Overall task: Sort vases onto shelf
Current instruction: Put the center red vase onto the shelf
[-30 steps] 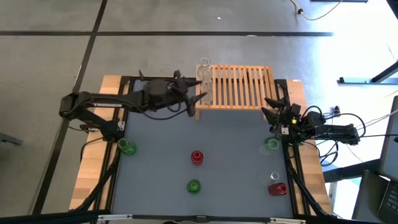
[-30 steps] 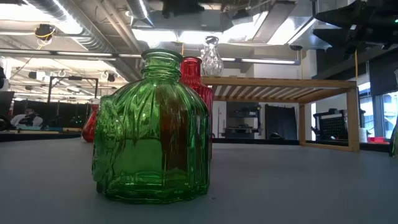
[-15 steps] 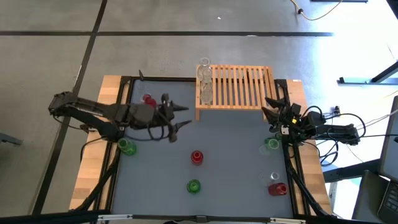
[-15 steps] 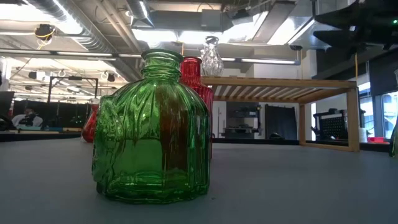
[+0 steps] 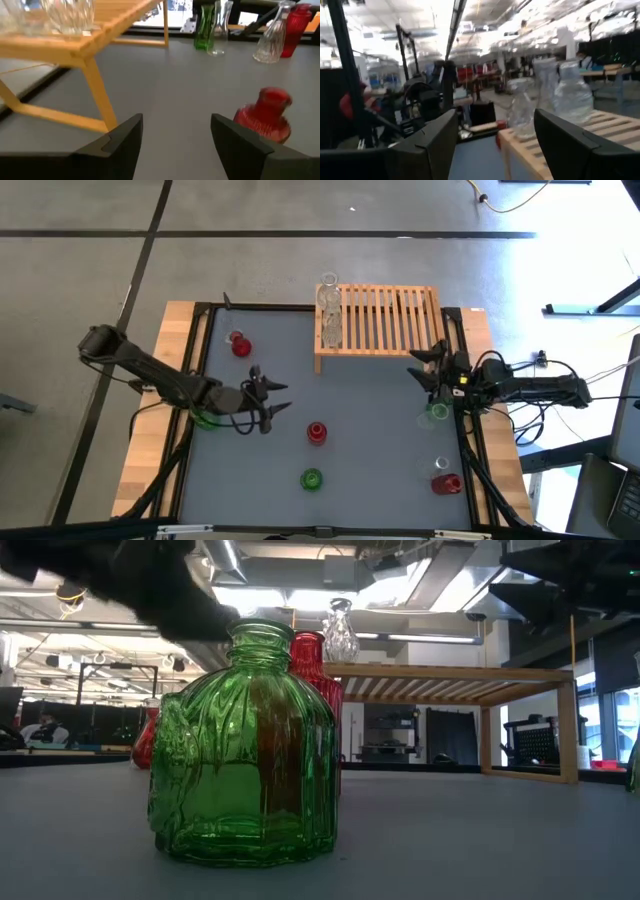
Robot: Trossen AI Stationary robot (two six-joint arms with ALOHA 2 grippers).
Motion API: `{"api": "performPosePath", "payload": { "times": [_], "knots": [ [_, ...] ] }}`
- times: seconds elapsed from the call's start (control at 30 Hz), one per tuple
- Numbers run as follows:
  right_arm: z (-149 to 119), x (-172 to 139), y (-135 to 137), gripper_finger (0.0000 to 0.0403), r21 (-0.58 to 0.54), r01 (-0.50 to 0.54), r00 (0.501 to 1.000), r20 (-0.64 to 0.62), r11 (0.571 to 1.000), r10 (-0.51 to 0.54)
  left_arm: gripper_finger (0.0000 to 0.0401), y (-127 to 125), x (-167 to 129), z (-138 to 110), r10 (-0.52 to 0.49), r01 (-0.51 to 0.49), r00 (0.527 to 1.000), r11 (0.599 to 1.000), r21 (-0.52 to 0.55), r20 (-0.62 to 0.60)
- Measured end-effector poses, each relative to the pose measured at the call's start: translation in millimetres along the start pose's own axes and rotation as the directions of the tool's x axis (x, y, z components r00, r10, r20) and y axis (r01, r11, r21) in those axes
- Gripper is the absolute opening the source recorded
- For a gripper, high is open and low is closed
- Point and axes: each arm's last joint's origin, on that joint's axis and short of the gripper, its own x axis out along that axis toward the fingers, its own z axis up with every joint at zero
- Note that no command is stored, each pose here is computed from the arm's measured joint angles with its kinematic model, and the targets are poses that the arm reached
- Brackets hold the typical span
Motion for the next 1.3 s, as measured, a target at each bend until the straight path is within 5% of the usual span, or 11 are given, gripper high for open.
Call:
{"api": "performPosePath", "payload": {
  "times": [0.3, 0.47, 0.67, 0.9, 1.3],
  "knots": [
    [1.1, 75.4, 18.8, 0.025, -0.01, -0.06, 0.953, -0.298, 0.998, 0.054, 0.0228, 0.0, 5.7, -20.5, 0.0, 0.0, 1.0, 1.0, 0.002, -0.013],
    [-14.2, 127.3, 41.8, 0.025, 0.064, -0.208, 0.874, -0.436, 0.976, 0.215, 0.0228, -2.3, 8.6, -24.5, -0.027, 0.026, 0.999, 0.999, -0.021, -0.034],
    [-46.8, 170.0, 85.0, 0.025, 0.014, -0.325, 0.768, -0.58, 0.946, 0.273, 0.0228, -7.7, 12.7, -34.8, -0.048, 0.043, 0.995, 0.997, -0.058, -0.082],
    [-81.0, 189.7, 109.5, 0.025, -0.019, -0.329, 0.69, -0.687, 0.944, 0.226, 0.0228, -17.1, 13.8, -40.2, -0.079, 0.075, 0.994, 0.995, -0.059, -0.078],
    [-119.6, 198.0, 112.4, 0.025, 0.034, -0.334, 0.662, -0.702, 0.942, 0.26, 0.0228, -17.2, 14.2, -38.9, -0.076, 0.071, 0.995, 0.995, -0.067, -0.064]
  ]
}}
